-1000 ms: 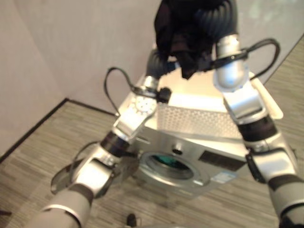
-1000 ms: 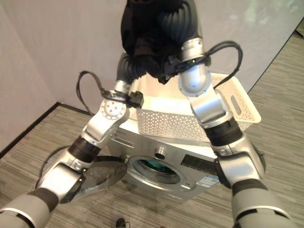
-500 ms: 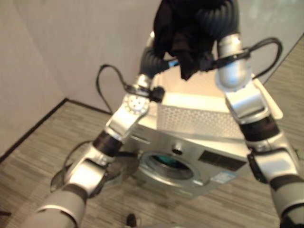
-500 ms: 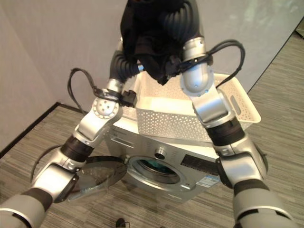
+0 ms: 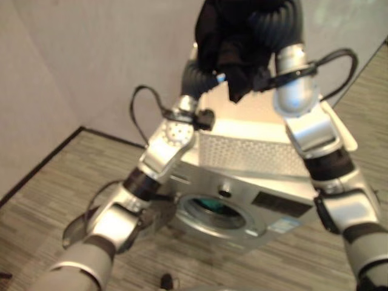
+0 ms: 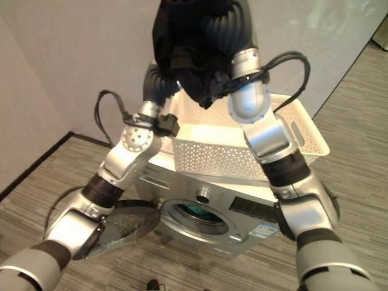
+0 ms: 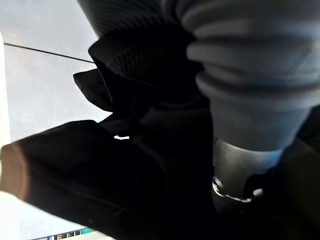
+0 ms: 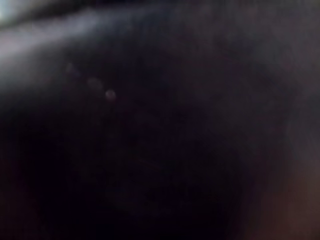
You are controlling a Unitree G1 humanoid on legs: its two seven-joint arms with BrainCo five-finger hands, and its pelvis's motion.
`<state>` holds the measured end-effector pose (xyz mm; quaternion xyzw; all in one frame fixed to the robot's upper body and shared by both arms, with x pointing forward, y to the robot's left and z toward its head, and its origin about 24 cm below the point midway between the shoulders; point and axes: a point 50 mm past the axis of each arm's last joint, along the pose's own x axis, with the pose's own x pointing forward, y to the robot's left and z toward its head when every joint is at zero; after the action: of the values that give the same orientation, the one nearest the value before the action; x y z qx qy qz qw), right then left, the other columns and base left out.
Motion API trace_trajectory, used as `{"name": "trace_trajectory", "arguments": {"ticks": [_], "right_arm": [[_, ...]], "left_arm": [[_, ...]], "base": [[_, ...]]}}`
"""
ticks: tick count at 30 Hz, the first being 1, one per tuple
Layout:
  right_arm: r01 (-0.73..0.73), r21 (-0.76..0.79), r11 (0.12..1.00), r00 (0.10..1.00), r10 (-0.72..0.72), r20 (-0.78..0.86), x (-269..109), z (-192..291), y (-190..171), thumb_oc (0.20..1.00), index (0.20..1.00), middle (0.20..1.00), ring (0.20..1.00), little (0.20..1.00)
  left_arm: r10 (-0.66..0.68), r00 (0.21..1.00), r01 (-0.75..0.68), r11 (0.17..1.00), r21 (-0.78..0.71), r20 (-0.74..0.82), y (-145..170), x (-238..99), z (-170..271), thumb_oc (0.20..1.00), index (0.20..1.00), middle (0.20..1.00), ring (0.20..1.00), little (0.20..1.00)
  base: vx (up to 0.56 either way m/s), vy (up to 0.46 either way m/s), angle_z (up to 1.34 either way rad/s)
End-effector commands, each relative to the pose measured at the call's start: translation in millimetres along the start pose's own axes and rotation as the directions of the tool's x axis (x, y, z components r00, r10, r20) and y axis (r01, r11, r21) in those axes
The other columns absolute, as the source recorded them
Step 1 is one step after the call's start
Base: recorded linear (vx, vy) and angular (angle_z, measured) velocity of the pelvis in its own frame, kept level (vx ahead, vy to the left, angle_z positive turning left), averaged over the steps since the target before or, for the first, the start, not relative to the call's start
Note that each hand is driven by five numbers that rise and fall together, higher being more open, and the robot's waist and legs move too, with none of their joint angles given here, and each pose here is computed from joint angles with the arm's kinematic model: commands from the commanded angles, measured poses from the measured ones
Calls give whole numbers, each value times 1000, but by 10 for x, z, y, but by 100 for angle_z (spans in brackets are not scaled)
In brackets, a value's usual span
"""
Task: Grab the laundry basket,head to the washer,open it,put in the laundry and shut it.
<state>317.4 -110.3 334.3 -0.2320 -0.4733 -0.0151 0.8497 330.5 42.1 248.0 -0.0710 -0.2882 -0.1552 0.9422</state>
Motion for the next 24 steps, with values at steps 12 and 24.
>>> {"name": "trace_trajectory", "arguments": {"ticks": [12, 24], "right_arm": [[12, 150, 989, 989, -34, 145, 171, 346, -21, 200, 200, 200, 200, 200], [-3, 192, 981, 991, -23, 132, 124, 321, 38, 200, 200, 200, 200, 200]], "left_arm": [[-40, 996, 44, 998, -52, 77, -124, 178, 135, 1000, 1000, 1000, 1000, 1000], [-24, 996, 28, 999, -39, 88, -112, 179, 140, 200, 200, 200, 200, 200]], "base": [[0, 1, -1], [0, 0, 0]]}}
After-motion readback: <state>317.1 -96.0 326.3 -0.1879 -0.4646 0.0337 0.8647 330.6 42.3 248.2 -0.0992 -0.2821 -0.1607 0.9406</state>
